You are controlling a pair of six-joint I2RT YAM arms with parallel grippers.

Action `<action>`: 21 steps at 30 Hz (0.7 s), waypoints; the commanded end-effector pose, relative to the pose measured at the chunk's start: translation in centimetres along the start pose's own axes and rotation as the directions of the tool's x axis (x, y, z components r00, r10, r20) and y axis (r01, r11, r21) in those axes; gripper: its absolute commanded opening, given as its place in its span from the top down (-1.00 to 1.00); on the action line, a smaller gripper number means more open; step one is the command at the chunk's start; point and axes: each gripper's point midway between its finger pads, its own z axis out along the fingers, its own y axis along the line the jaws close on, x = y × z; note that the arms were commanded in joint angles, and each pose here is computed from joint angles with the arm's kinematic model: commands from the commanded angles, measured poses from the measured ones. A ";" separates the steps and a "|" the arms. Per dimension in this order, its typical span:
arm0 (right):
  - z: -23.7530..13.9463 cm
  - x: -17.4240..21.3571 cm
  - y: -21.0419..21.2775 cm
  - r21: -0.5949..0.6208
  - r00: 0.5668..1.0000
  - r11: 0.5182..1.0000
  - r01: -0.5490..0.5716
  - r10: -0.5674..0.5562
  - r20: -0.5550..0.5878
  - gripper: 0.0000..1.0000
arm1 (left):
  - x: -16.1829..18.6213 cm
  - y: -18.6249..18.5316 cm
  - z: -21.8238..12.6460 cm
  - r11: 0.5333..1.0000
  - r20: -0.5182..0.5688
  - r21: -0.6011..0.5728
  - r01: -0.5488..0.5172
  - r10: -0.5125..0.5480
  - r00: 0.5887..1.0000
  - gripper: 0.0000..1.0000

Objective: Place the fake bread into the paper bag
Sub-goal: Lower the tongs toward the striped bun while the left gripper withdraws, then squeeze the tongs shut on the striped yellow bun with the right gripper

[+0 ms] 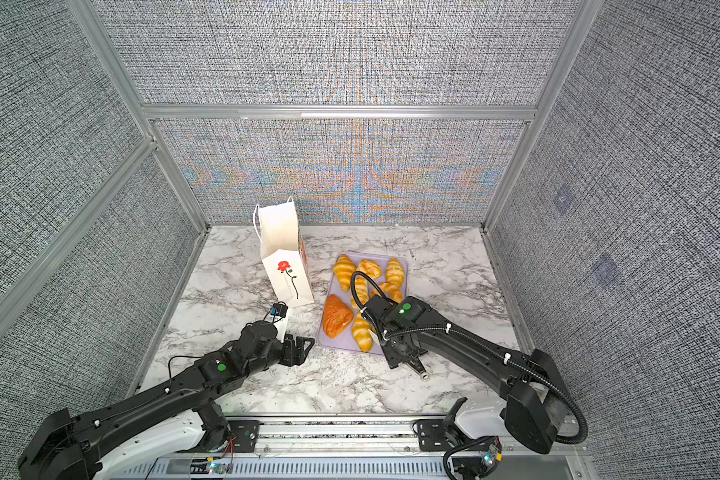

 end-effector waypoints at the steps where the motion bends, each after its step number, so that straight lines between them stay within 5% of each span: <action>1: -0.1 0.4 0.5 -0.035 1.000 0.999 -0.014 0.013 -0.014 -0.13 | -0.4 -0.3 -0.1 1.000 0.007 0.007 -0.005 0.005 1.000 -0.61; 8: -1.1 0.4 1.5 -0.106 0.999 0.993 -0.043 0.044 0.007 -0.07 | -0.5 -0.3 -0.2 1.000 0.013 0.011 -0.001 0.001 1.000 -0.61; 21: -2.2 0.2 -1.2 0.041 0.999 0.998 -0.048 0.047 0.008 -0.10 | -0.2 -0.2 -0.5 1.000 0.004 0.008 0.016 -0.016 1.000 -0.61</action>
